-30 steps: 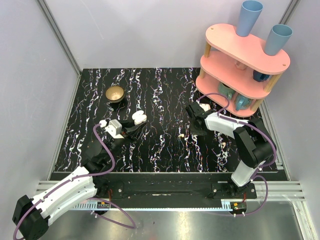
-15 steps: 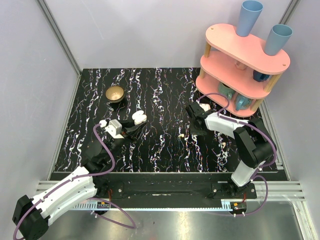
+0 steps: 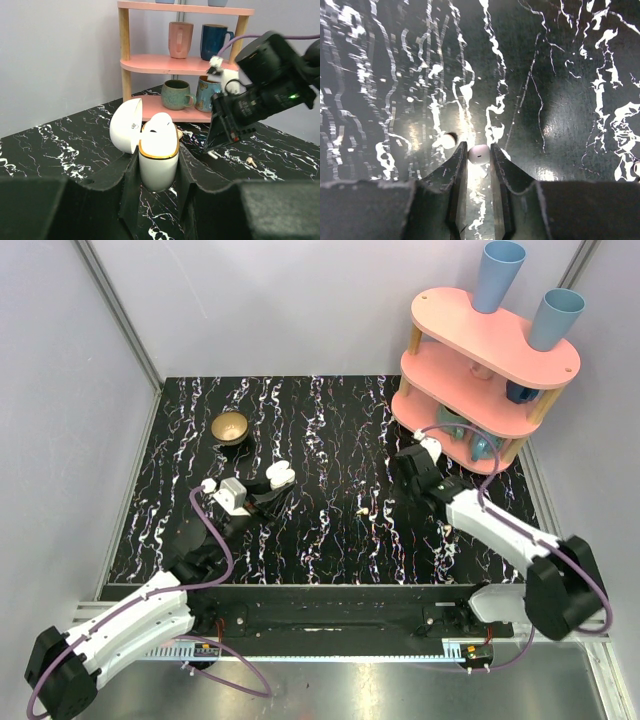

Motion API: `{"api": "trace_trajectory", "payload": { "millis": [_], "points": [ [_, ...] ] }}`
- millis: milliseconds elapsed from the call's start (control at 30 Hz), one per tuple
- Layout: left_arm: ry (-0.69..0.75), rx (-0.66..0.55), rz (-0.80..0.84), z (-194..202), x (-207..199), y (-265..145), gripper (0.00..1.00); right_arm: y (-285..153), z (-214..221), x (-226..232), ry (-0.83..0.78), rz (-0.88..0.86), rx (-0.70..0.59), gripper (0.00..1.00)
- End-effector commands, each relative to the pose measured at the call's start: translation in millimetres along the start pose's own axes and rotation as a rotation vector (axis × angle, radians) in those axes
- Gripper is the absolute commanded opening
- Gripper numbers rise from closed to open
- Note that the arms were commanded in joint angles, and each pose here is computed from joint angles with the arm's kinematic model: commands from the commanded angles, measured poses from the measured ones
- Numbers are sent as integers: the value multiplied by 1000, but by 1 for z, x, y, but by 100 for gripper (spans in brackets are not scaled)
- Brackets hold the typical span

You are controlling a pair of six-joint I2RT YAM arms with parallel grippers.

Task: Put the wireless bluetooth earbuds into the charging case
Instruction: Pick up the left earbud from the center of the board.

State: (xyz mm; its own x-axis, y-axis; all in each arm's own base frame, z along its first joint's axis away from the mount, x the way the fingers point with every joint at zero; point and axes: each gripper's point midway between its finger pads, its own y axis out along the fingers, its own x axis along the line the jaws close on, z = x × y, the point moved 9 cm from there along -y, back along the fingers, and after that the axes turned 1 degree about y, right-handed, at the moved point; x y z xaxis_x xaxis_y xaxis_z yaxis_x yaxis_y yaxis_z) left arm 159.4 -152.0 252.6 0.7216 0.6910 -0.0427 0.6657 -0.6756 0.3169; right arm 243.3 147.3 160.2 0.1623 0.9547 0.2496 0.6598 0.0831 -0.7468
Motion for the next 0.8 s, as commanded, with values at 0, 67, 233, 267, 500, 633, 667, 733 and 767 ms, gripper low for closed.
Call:
{"api": "trace_trajectory", "payload": {
  "millis": [0, 67, 233, 267, 500, 633, 667, 733, 767],
  "points": [
    [-1, -107, 8, -24, -1, 8, 0, -27, -19, 6, 103, -136, -175, 0],
    [-5, -113, 12, -24, -1, 9, 0, -45, -22, 4, 115, -186, -240, 0],
    [-20, -122, 24, -24, -2, 13, 0, -88, -37, 8, 134, -280, -420, 0],
    [-22, -117, 33, -23, -3, 14, 0, -97, -36, 15, 120, -312, -439, 0],
    [-41, -124, 52, -22, -5, 16, 0, -143, -48, 43, 106, -432, -610, 0],
    [-43, -133, 53, -22, -5, 15, 0, -159, -52, 59, 121, -518, -664, 0],
    [-42, -130, 50, -21, -5, 16, 0, -164, -54, 63, 140, -539, -688, 0],
    [-41, -133, 49, -21, -5, 15, 0, -172, -51, 73, 121, -573, -701, 0],
    [-41, -134, 48, -21, -5, 15, 0, -178, -53, 78, 135, -600, -723, 0]
  ]
}}
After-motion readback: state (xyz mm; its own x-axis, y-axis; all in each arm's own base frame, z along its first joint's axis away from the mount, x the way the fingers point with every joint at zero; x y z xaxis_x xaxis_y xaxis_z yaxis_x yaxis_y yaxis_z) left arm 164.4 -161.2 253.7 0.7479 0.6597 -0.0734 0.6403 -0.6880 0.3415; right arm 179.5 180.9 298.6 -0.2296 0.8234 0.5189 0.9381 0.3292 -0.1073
